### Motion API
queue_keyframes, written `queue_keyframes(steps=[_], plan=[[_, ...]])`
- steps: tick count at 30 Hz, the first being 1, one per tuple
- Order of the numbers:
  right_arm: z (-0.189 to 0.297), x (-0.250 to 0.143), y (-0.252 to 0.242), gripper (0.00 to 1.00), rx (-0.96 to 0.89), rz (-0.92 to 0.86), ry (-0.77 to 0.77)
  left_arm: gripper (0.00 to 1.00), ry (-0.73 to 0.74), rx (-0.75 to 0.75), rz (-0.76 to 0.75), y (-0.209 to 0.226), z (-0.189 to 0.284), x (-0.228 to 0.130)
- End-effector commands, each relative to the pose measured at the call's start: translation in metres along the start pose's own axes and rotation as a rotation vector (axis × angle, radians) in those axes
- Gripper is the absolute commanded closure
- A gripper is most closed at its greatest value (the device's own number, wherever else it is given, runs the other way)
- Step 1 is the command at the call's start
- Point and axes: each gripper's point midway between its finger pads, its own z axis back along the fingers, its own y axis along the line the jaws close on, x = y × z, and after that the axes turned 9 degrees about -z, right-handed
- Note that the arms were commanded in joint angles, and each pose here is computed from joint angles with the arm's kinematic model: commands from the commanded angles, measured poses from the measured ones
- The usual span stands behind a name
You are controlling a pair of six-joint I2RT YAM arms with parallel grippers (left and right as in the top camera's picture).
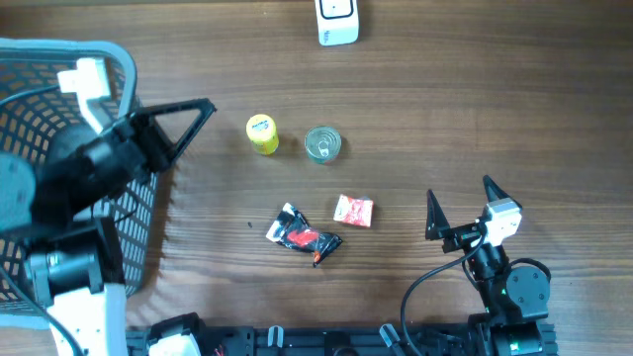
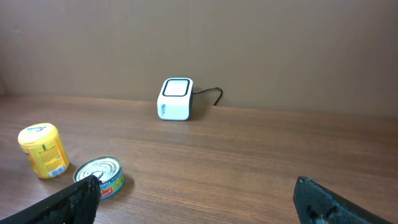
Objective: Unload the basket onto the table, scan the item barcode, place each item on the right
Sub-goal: 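Raise the open left gripper back over the basket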
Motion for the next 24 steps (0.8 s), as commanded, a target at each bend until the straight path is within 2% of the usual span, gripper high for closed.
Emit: queue_keyframes(steps=[1, 2, 4, 9, 11, 14, 19, 22, 24], plan=[[0.000, 0.001, -0.001, 0.00, -0.009, 0.007, -0.007, 0.96, 0.030, 0.071, -0.057, 0.045, -0.013, -0.006], [0.000, 0.001, -0.001, 0.00, -0.009, 0.007, -0.007, 0.96, 0.034, 0.155, -0.001, 0.076, -0.022, -0.013], [0.000, 0.001, -0.001, 0.00, -0.009, 0.007, -0.007, 0.96, 0.048, 0.257, 0.037, 0.105, -0.034, -0.025], [0.000, 0.001, -0.001, 0.01, -0.009, 0.007, -0.007, 0.96, 0.126, 0.454, 0.050, 0.148, -0.069, -0.064], [0.000, 0.001, -0.001, 0.01, -0.009, 0.007, -0.007, 0.96, 0.147, 0.588, 0.043, 0.167, -0.078, -0.083], [0.000, 0.001, -0.001, 0.00, -0.009, 0.007, -0.007, 0.96, 0.188, 0.773, -0.005, 0.184, -0.082, -0.111], [0.000, 0.001, -0.001, 0.00, -0.009, 0.007, -0.007, 0.96, 0.220, 0.976, -0.058, 0.184, -0.080, -0.149], [0.000, 0.001, -0.001, 0.00, -0.009, 0.007, -0.007, 0.73, 0.244, 1.040, -0.019, 0.181, -0.072, -0.169], [0.000, 0.001, -0.001, 0.00, -0.009, 0.007, -0.007, 0.65, 0.286, 1.058, 0.042, 0.180, -0.066, -0.184]])
